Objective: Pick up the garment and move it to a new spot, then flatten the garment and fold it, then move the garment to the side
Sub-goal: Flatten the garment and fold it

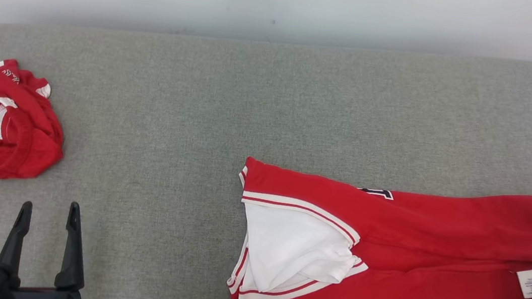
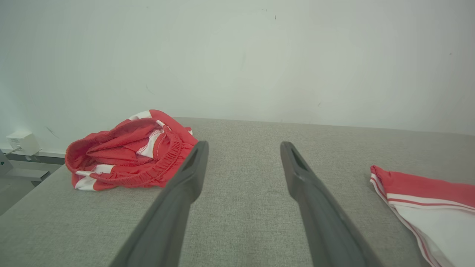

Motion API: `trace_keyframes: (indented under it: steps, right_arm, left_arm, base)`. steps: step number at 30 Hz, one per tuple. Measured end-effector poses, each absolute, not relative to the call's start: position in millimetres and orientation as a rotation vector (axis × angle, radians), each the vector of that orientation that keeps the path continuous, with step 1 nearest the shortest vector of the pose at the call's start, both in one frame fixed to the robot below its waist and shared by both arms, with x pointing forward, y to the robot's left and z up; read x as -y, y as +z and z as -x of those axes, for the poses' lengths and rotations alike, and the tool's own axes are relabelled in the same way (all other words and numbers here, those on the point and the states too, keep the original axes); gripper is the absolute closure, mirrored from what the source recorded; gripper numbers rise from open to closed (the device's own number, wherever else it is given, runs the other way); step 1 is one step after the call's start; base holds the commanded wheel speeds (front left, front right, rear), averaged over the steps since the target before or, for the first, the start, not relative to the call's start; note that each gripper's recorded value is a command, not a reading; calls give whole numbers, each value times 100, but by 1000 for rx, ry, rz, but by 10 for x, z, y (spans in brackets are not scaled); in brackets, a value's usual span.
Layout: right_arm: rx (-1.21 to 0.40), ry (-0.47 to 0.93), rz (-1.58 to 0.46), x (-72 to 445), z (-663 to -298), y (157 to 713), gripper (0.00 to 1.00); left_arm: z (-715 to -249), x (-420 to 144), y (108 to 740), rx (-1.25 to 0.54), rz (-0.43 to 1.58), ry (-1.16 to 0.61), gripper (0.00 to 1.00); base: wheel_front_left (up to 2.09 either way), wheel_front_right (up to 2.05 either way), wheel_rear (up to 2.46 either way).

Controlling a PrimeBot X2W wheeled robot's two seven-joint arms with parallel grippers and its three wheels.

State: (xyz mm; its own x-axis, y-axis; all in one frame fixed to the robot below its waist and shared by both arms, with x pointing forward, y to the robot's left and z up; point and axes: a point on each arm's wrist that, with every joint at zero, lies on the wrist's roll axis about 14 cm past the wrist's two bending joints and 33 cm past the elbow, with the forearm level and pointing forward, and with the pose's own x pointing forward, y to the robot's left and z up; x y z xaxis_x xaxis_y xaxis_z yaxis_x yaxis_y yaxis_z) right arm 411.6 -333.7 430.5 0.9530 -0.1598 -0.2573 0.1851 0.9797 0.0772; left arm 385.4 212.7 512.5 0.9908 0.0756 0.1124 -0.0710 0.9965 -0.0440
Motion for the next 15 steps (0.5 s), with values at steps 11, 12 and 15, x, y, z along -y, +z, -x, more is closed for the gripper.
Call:
trace_keyframes:
  steps: [11,12,15]
  right_arm:
    - [-184,67,-165,2323,-4250,4470,100]
    - [-174,93,-172,2219,-4263,4498,100]
    - [-155,167,-194,1901,-4292,4568,100]
  left_arm:
    - [-3745,-2099,5120,109,52,68,0]
    - [-3739,-2103,5125,110,52,68,0]
    - [-3717,-2111,5128,110,53,70,0]
  base:
    - [0,0,0]
    - [0,0,0]
    - [0,0,0]
